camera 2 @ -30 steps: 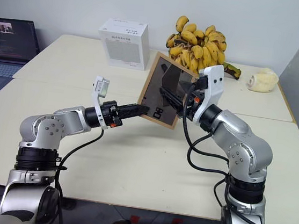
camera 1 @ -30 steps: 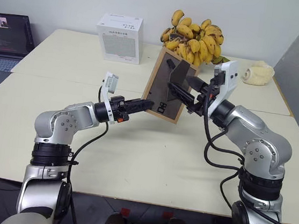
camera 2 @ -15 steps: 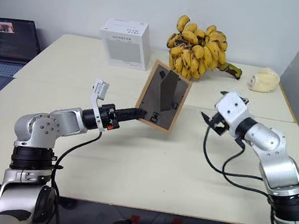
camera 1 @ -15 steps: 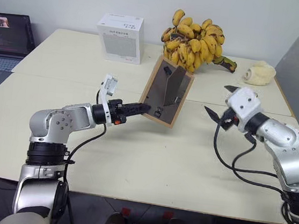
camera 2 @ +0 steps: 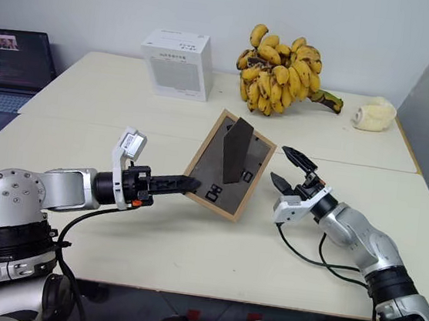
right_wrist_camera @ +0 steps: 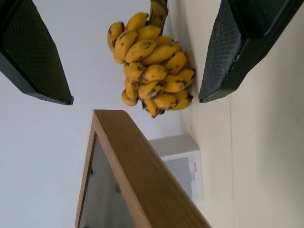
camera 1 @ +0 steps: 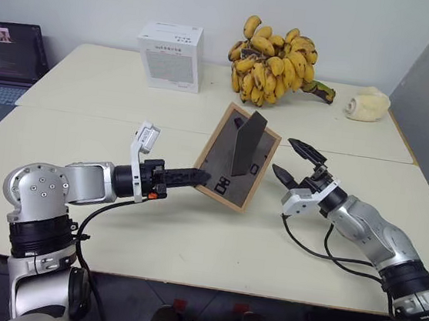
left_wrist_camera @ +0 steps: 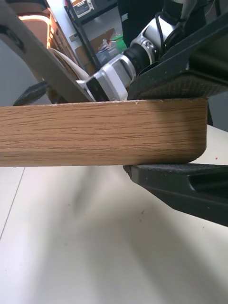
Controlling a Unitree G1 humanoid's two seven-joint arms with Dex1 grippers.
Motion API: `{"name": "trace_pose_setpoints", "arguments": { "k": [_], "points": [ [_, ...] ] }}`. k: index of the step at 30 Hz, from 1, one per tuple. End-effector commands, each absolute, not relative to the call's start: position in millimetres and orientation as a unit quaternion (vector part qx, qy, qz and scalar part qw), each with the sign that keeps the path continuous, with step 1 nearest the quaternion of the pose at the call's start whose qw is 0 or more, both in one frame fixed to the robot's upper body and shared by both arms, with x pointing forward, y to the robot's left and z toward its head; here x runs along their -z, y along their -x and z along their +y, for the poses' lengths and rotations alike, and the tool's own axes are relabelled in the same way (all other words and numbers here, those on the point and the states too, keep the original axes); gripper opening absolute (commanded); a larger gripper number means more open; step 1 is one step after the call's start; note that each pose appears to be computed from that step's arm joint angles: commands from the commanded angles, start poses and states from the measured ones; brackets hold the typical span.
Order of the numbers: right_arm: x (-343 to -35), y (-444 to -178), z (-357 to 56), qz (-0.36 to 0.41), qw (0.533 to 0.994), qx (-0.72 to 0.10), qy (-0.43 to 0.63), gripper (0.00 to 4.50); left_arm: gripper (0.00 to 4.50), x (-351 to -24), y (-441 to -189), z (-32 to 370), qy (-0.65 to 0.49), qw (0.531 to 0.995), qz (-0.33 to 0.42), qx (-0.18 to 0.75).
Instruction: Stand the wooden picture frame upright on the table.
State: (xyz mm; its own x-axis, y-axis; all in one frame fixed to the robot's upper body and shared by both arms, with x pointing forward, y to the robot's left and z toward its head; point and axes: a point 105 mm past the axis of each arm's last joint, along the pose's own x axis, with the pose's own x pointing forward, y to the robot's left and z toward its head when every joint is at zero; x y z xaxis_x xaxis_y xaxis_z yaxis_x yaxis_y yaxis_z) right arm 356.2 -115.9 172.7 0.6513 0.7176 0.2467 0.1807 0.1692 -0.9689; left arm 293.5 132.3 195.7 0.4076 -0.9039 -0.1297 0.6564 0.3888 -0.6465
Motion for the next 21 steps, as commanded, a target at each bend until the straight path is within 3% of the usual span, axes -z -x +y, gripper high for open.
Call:
{"name": "trace_pose_setpoints", "arguments": {
  "k": [1, 8, 11, 21],
  "points": [
    [-189.8, -359.2, -108.4, -0.409, 0.665, -0.172, 0.601, 4.44, 1.32, -219.0, -290.4, 129.6, 0.252, 0.799, 0.198, 0.509],
    [-211.7, -359.6, -93.5, -0.453, 0.65, -0.15, 0.591, 4.44, 1.32, -218.2, -289.4, 127.7, 0.255, 0.8, 0.201, 0.505],
    [-212.0, -360.6, -90.9, -0.457, 0.649, -0.148, 0.59, 4.04, 1.32, -218.0, -289.6, 126.8, 0.258, 0.799, 0.202, 0.505],
    [-213.2, -359.0, -85.8, -0.469, 0.642, -0.143, 0.59, 1.7, 1.32, -219.0, -289.7, 124.3, 0.262, 0.796, 0.203, 0.506]
  ]
}}
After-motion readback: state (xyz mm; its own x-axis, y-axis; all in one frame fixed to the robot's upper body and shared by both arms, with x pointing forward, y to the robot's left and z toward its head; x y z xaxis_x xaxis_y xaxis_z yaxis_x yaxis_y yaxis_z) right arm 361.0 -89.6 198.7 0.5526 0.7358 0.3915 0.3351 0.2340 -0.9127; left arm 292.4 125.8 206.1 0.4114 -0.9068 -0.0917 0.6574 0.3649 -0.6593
